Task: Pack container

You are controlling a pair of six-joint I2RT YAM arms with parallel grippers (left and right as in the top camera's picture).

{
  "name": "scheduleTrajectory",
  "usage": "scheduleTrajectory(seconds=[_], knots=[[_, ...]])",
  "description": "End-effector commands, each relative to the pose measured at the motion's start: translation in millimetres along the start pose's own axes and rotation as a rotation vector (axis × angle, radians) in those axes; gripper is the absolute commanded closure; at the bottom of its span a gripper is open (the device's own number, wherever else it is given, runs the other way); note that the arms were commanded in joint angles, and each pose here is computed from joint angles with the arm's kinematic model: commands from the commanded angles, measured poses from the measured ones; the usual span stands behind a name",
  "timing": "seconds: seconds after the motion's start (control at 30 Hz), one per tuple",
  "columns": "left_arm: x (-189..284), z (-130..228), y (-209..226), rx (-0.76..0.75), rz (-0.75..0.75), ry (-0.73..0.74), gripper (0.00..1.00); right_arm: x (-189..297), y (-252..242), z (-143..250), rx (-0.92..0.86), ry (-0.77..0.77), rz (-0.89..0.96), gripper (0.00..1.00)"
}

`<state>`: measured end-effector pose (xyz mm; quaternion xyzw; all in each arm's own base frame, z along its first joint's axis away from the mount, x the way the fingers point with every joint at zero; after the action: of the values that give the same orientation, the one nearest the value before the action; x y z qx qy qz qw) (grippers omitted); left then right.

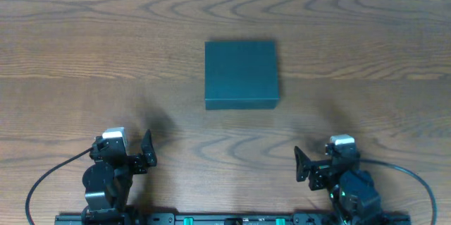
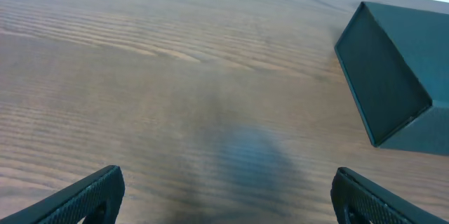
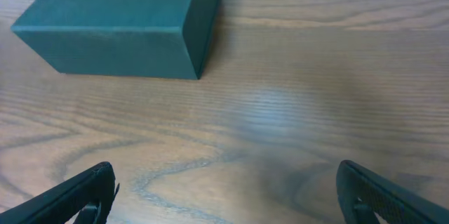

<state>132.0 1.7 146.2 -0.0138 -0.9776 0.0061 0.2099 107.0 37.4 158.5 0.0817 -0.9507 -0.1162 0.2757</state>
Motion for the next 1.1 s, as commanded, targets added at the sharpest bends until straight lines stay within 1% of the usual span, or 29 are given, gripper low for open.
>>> scheduleTrajectory(seconds=[0.0, 0.1, 0.17, 1.07], knots=[[-2.5, 4.9, 0.4, 0.007, 0.001, 0.009, 0.05, -5.5, 0.6, 9.1, 0.029, 0.019, -0.031, 0.01], [-2.5, 4.9, 0.4, 0.007, 0.001, 0.009, 0.05, -13.3, 1.5, 22.3, 0.034, 0.078, -0.067, 0.01], [-2.5, 4.9, 0.4, 0.007, 0.001, 0.009, 0.05, -18.9, -0.6, 29.6, 0.037, 0.098, -0.060, 0.01], [-2.5, 4.9, 0.4, 0.007, 0.001, 0.009, 0.05, -19.4, 0.5, 27.7, 0.035, 0.084, -0.066, 0.01]])
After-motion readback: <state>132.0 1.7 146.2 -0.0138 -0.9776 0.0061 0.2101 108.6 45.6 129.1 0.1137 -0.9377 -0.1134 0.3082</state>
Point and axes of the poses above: each gripper's point midway between its finger pads, its own x axis back along the fingers, its own y axis along the line the jaws close on, z = x × y, the point moved 9 cm from there along x, back along the fingers, and after that the axes turned 8 degrees about -x, right-handed, at the moved point
